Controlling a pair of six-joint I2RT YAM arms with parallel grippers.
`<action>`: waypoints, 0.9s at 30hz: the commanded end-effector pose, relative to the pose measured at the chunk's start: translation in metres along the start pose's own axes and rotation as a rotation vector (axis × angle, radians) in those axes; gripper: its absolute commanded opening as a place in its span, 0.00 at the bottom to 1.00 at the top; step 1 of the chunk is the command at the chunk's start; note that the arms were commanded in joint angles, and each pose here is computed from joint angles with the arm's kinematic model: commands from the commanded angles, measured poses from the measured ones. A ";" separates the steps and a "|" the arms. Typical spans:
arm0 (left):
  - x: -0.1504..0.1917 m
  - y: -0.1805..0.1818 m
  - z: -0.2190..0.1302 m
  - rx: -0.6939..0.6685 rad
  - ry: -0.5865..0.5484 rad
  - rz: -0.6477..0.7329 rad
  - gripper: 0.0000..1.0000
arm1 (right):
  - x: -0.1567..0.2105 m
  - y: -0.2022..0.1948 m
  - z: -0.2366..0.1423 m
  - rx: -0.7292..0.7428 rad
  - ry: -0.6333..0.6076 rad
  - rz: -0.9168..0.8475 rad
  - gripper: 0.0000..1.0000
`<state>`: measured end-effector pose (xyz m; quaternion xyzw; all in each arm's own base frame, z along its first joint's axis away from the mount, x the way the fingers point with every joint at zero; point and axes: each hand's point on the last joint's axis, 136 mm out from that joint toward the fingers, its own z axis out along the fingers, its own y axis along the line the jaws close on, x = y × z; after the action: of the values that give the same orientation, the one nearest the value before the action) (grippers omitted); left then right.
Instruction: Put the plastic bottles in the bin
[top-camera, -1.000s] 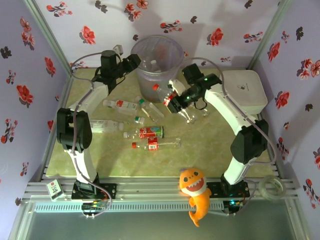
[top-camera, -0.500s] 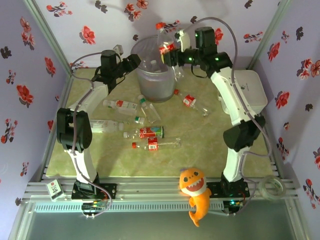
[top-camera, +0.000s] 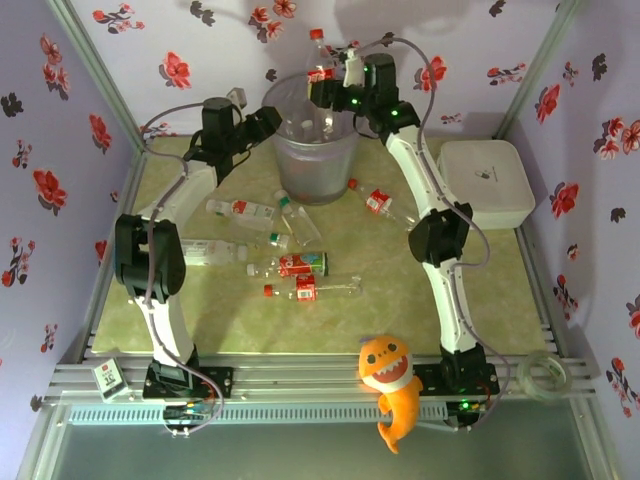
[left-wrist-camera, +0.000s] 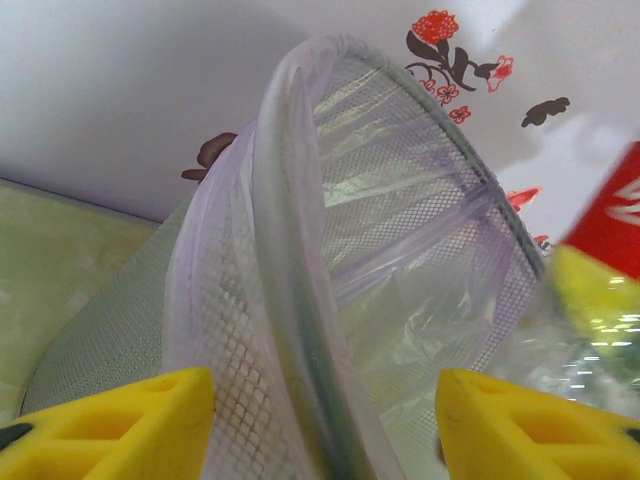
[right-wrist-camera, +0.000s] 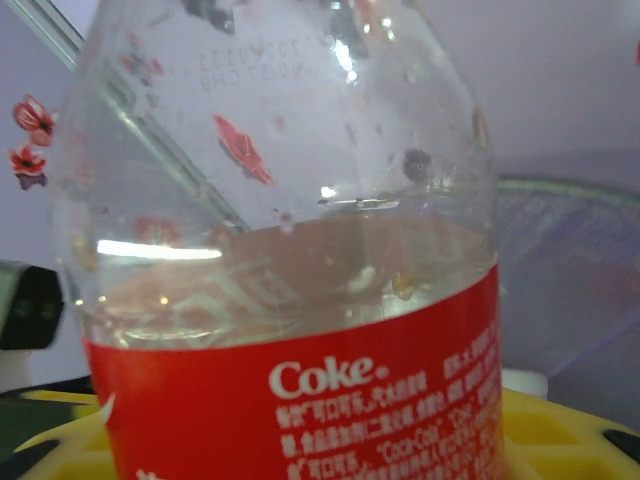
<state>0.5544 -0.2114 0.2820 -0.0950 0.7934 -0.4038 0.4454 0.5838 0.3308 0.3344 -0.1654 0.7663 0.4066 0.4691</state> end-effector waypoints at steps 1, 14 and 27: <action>0.045 0.033 0.018 -0.079 0.140 -0.020 0.61 | -0.001 0.015 0.013 -0.044 -0.033 0.005 0.25; 0.043 0.029 0.018 -0.065 0.128 -0.024 0.61 | 0.089 0.001 0.054 -0.052 0.175 0.071 0.33; 0.045 0.032 0.019 -0.069 0.131 -0.024 0.61 | 0.113 -0.002 0.054 -0.061 0.255 0.073 0.72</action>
<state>0.5576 -0.2143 0.2821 -0.0910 0.7906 -0.4084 0.4471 0.5643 0.3832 0.2687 -0.1970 0.7887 0.4249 0.3982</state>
